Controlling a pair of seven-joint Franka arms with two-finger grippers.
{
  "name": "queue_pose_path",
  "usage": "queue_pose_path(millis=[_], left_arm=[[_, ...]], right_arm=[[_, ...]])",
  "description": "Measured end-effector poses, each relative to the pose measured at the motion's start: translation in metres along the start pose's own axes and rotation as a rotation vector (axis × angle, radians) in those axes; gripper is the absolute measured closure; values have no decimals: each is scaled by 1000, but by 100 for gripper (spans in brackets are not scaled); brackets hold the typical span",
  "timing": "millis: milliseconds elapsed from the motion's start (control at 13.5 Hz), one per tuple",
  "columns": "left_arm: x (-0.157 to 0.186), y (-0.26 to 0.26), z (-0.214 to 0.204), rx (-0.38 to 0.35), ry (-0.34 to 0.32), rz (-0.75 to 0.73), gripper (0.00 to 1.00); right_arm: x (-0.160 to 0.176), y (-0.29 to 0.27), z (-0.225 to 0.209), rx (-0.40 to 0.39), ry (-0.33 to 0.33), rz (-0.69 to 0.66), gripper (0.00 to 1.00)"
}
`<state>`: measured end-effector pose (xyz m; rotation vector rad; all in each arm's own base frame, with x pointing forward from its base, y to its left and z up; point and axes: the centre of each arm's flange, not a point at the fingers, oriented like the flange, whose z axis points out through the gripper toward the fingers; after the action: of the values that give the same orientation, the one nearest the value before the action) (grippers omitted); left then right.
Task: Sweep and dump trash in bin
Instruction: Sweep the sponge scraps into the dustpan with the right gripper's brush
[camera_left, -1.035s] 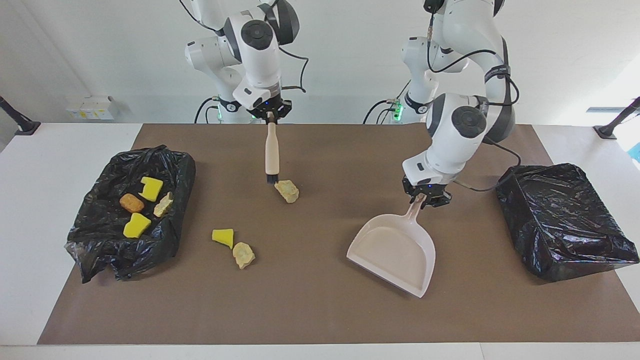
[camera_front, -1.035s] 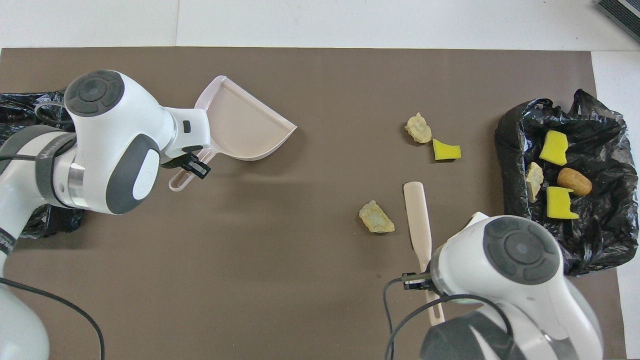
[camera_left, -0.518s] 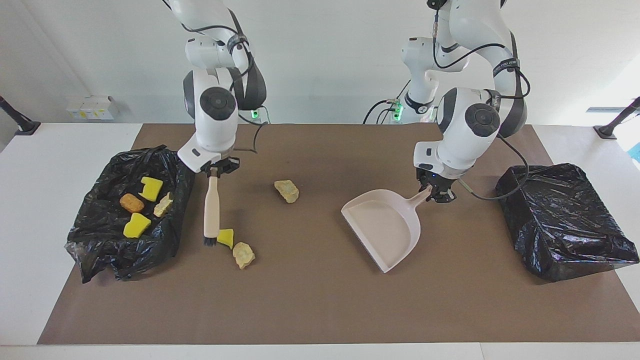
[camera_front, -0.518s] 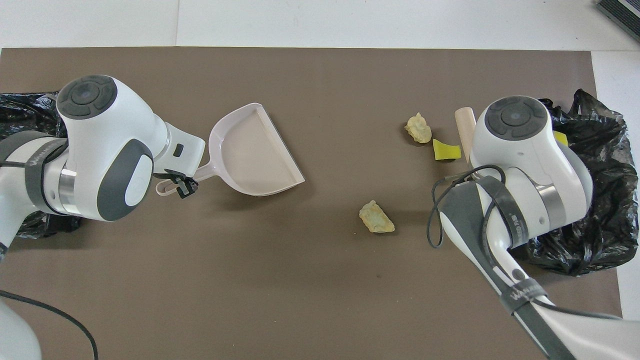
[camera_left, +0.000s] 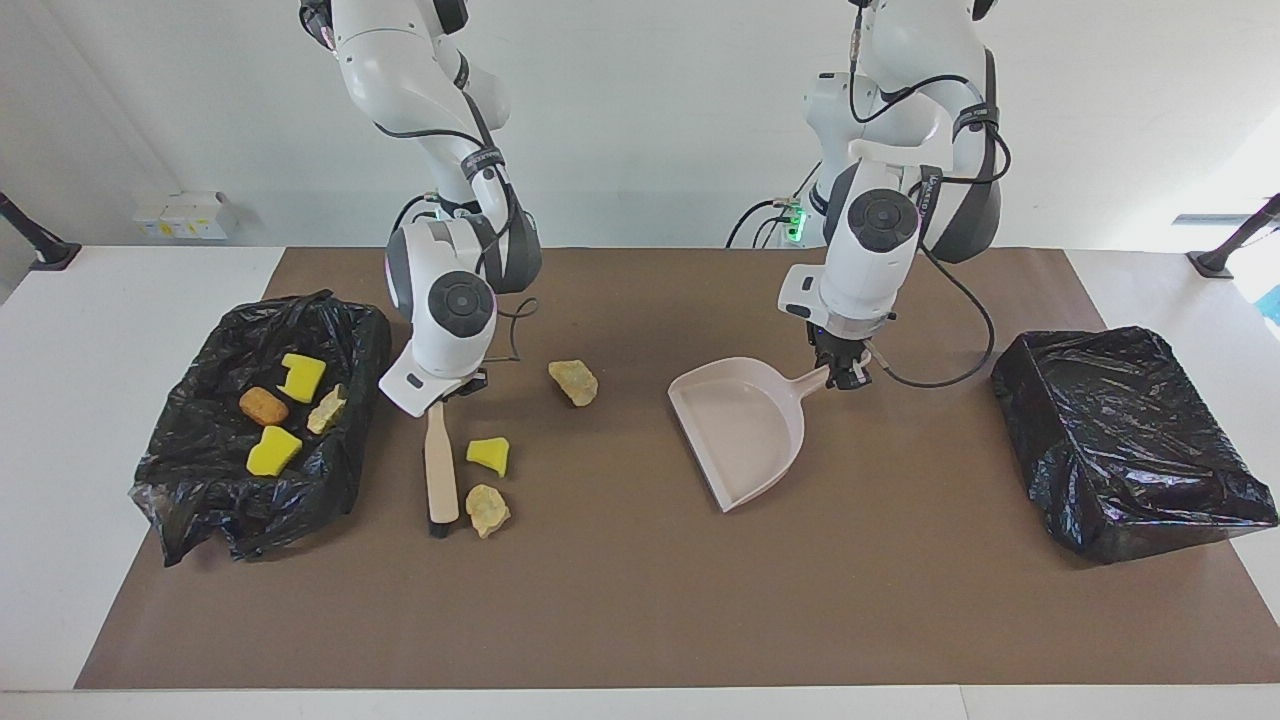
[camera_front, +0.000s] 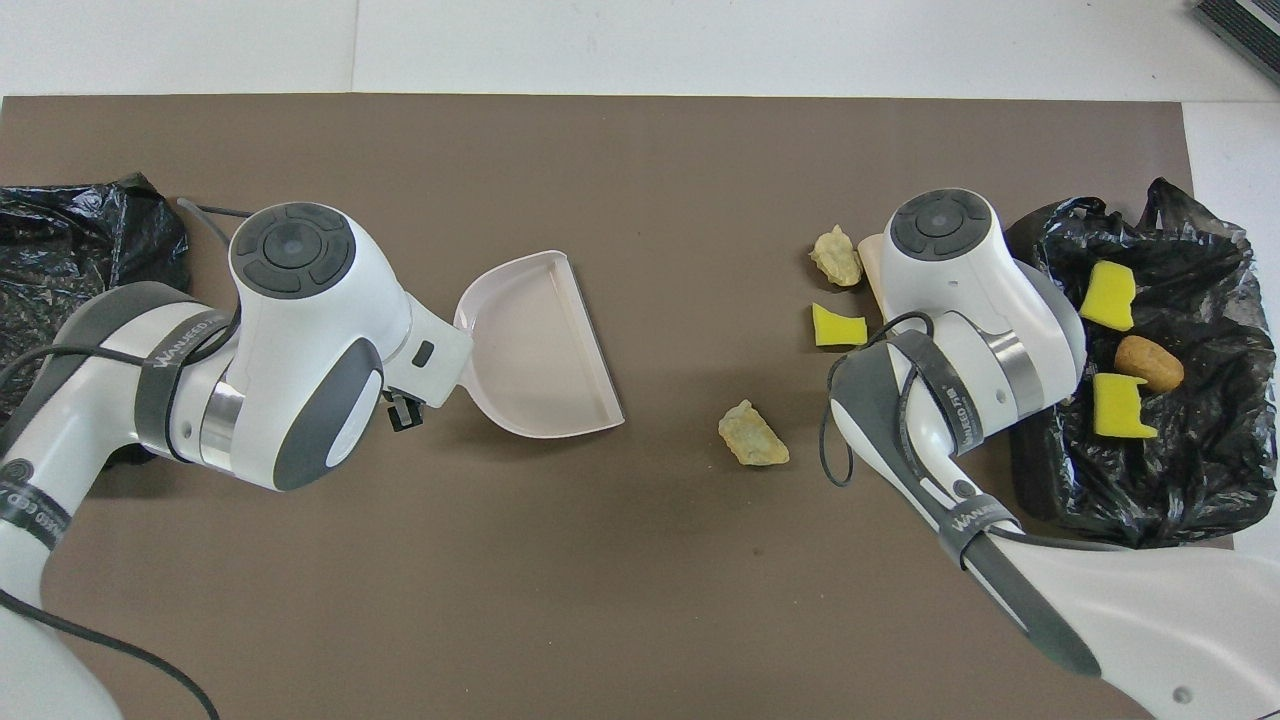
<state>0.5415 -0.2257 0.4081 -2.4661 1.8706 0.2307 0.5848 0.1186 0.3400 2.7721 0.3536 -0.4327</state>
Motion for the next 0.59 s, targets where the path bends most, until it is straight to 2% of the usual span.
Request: queue_pose_path(millis=[148, 370, 444, 592], left_arm=[[13, 20, 11, -3, -10, 40, 69], [23, 44, 19, 23, 9, 49, 69], [25, 52, 19, 27, 13, 41, 69], [29, 65, 18, 33, 16, 38, 69]], right_arm=[[-7, -28, -10, 82, -21, -83, 74], [-15, -67, -24, 208, -29, -124, 74], [-17, -75, -27, 252, -33, -119, 74], [-23, -74, -38, 278, -39, -44, 74]])
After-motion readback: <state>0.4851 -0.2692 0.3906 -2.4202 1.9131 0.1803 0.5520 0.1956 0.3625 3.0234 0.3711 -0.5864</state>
